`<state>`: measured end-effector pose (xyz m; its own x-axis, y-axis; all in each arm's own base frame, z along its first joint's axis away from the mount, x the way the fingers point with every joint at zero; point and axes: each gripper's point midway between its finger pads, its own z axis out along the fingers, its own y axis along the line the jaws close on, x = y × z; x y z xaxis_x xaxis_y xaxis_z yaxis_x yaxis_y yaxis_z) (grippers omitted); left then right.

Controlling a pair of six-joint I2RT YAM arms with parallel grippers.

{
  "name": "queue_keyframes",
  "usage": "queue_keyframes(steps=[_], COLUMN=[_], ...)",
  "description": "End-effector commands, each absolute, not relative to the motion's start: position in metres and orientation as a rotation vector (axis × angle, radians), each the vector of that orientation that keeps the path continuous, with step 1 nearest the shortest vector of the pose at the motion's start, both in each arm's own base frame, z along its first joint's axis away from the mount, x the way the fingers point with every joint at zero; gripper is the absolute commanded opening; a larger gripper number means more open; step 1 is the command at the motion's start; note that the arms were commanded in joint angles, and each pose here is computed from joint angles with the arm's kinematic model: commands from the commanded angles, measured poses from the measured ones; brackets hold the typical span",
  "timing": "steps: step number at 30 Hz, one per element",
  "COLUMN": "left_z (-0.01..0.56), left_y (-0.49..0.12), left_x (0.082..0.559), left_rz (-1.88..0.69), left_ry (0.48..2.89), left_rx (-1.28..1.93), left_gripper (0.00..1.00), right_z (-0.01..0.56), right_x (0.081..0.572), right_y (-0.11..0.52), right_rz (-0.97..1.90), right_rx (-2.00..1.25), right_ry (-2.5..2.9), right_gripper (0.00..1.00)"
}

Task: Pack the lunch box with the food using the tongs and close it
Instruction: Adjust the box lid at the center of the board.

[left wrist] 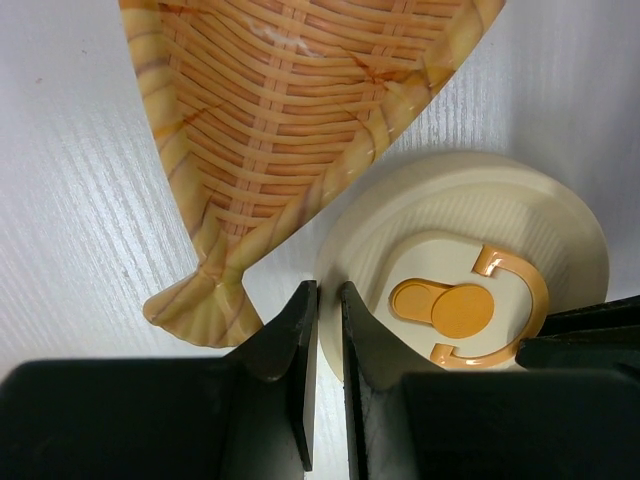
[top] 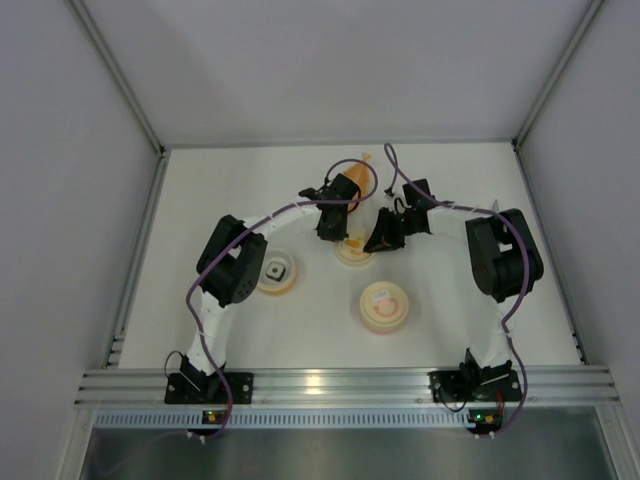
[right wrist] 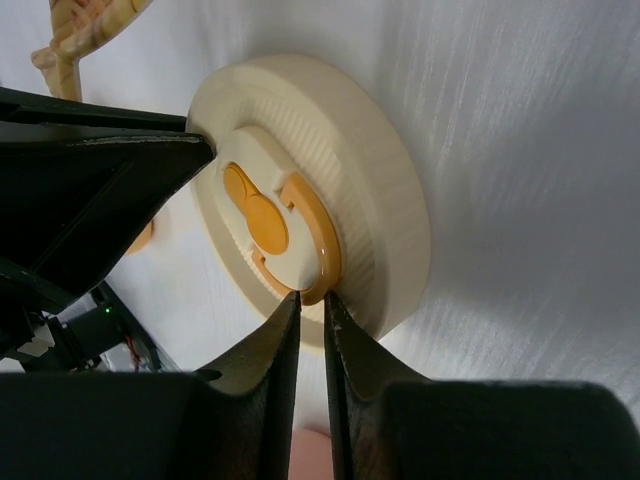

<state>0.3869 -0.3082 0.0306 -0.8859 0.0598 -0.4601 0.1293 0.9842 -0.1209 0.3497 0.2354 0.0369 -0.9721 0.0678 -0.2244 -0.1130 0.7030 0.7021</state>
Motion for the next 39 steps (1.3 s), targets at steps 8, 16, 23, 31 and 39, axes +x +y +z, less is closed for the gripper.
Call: queue_keyframes(steps=[8,16,23,31,39], left_z=[-0.038,-0.038,-0.025,0.022,0.073], left_y=[-0.306,-0.309,-0.302,-0.302,-0.299], left_x=[0.336,0.334,0.344,0.353,0.347], left_rz=[-0.127,-0.133,-0.134,-0.292,-0.379], left_ry=[2.853,2.855,2.827,2.730,2.606], left_rx=[0.220,0.232,0.199,0.226,0.290], left_gripper=[0.00,0.00,0.00,0.24,0.59], right_z=[0.104,0.110,0.116,0.136,0.161], right_x=[0.370,0.374,0.374,0.369,0.370], right_y=[0.286,0.293,0.287,0.248,0.203], right_rz=[1.398,1.421,1.407,1.268,1.125], right_rx=[-0.220,-0.208,-0.205,-0.280,-0.374], right_ry=[2.358,2.329,2.330,2.360,2.344], right_gripper=[0.14,0.15,0.15,0.22,0.35])
